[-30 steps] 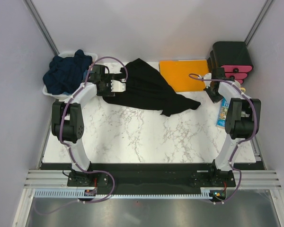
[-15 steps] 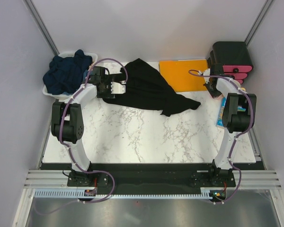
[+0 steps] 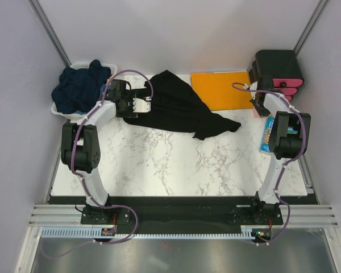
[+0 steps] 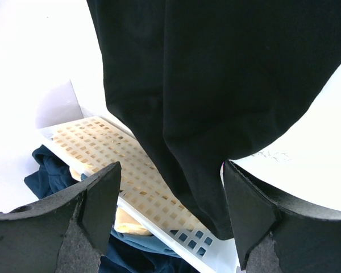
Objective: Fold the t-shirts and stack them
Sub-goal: Flatten the tshirt out
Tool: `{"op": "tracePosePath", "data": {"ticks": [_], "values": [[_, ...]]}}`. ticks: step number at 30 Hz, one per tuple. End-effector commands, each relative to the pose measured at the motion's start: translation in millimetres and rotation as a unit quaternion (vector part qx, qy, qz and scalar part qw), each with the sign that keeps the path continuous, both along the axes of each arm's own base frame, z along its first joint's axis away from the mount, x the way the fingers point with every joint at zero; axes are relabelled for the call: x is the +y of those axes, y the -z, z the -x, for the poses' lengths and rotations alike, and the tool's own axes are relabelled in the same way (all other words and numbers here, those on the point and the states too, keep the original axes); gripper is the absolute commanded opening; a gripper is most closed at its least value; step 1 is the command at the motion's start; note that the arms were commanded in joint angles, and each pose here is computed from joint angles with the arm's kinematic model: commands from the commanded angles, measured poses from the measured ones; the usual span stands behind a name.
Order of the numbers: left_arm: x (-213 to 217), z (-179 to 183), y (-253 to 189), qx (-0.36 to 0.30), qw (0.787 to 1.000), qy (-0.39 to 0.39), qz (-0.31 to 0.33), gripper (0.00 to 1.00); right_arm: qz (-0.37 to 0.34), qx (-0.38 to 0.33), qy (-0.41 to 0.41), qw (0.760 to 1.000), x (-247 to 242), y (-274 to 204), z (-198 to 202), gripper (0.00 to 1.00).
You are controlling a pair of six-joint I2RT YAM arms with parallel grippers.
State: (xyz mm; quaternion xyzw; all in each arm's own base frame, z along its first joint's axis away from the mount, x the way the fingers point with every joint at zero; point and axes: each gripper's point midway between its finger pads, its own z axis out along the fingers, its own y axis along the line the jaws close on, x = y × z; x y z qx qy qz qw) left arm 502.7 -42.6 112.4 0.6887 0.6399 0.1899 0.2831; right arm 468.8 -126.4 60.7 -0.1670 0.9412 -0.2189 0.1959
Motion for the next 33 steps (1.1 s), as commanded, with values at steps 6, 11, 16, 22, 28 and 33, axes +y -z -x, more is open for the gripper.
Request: {"op": "tracePosePath", "data": {"ticks": [6,11,16,22,28,33], "values": [[-2.2,-1.0,-38.9,-0.046,0.999,-0.007,0.015,0.79,-0.043,-0.031,-0.02,0.998,15.9,-32.4,-5.5,0.0],[-8.0,13.9,-33.9,-0.032,0.999,0.0,0.035,0.8,-0.063,-0.023,-0.098,0.993,46.6,-61.1,15.2,0.16],[-16.4,40.2,-9.4,0.005,0.998,0.015,0.055,0.84,-0.095,-0.002,-0.209,0.973,91.0,-69.5,44.9,0.68],[-18.9,58.9,16.1,0.04,0.997,0.015,0.067,0.88,-0.136,0.006,-0.323,0.936,174.3,-78.2,65.2,0.77],[-17.9,62.1,28.1,0.056,0.996,0.005,0.071,0.87,-0.186,0.031,-0.391,0.901,250.9,-62.8,81.0,0.77],[-16.7,61.9,29.0,0.057,0.996,0.003,0.074,0.87,-0.207,0.059,-0.426,0.879,292.2,-43.2,95.1,0.76]]}}
